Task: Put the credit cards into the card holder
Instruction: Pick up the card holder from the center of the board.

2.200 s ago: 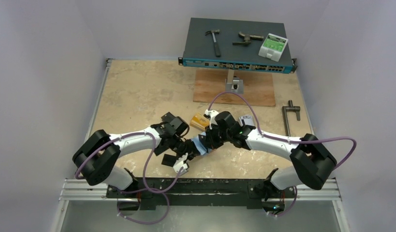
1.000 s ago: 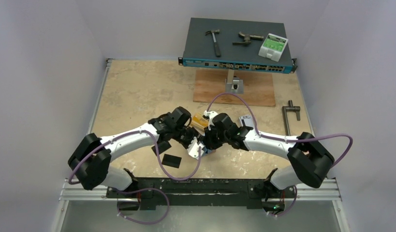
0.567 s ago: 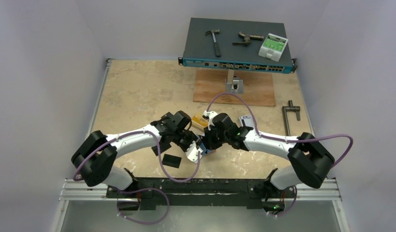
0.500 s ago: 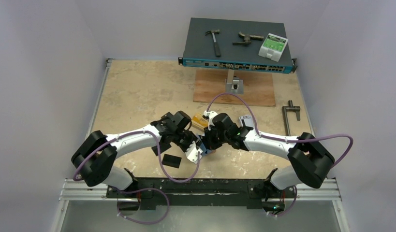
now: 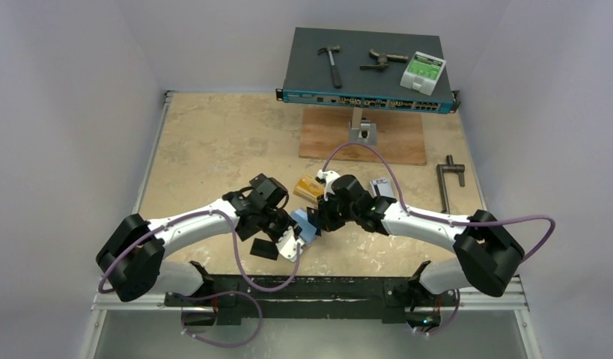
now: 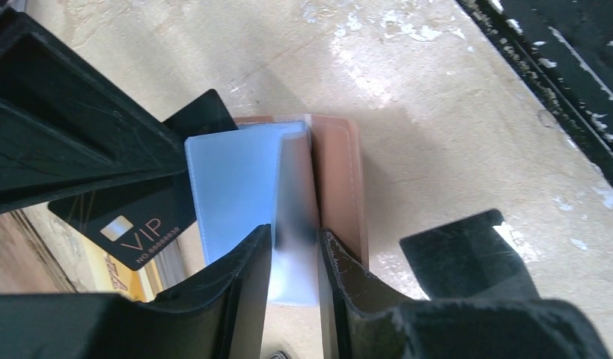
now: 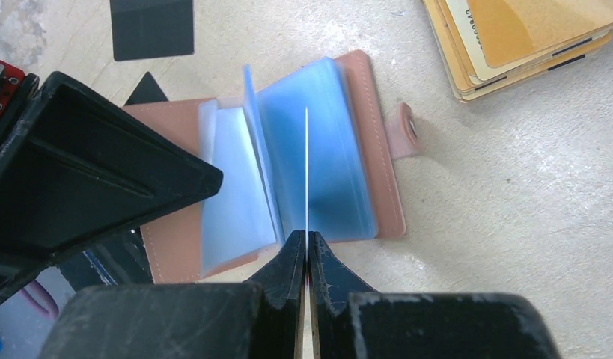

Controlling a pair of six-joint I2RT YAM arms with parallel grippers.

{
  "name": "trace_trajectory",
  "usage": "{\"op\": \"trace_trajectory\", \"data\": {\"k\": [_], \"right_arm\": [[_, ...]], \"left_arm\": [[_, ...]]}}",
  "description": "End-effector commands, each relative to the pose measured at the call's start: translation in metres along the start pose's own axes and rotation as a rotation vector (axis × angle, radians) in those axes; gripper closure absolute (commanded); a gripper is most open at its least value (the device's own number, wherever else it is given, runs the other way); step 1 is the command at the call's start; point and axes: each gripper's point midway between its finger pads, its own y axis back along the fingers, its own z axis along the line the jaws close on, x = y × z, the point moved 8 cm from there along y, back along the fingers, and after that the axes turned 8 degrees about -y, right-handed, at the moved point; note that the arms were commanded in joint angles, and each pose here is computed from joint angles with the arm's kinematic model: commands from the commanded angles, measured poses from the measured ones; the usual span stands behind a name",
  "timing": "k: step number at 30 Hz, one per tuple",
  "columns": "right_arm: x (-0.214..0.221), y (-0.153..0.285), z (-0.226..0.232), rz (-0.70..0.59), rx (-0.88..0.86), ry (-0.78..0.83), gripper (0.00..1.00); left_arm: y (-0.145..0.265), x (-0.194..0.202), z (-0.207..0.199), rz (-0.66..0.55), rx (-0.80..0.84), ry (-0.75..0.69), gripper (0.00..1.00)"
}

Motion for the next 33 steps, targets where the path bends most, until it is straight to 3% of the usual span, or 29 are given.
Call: {"op": "trace_trajectory", "data": {"k": [1, 12, 24, 33], "right_arm": [[-0.002, 0.005, 0.007, -0.023, -0.048, -0.004, 1.0], [-0.011, 0.024, 0.025, -0.053, -0.18, 0.075, 1.0], [-0.014, 0.013, 0.039, 0.009, -0.312, 0.105, 1.0], [-0.013, 0.0, 0.041, 0.066, -0.349, 0.108, 1.0]], "left_arm": [[0.007, -0.004, -0.01, -0.007, 0.005, 0.0, 0.72], [0.015, -0.011, -0.024, -0.011, -0.027, -0.018, 0.73], [0.02, -0.017, -0.038, -0.014, -0.013, -0.037, 0.74], [0.038, -0.025, -0.022, 0.014, -0.222, -0.066, 0.75]]}}
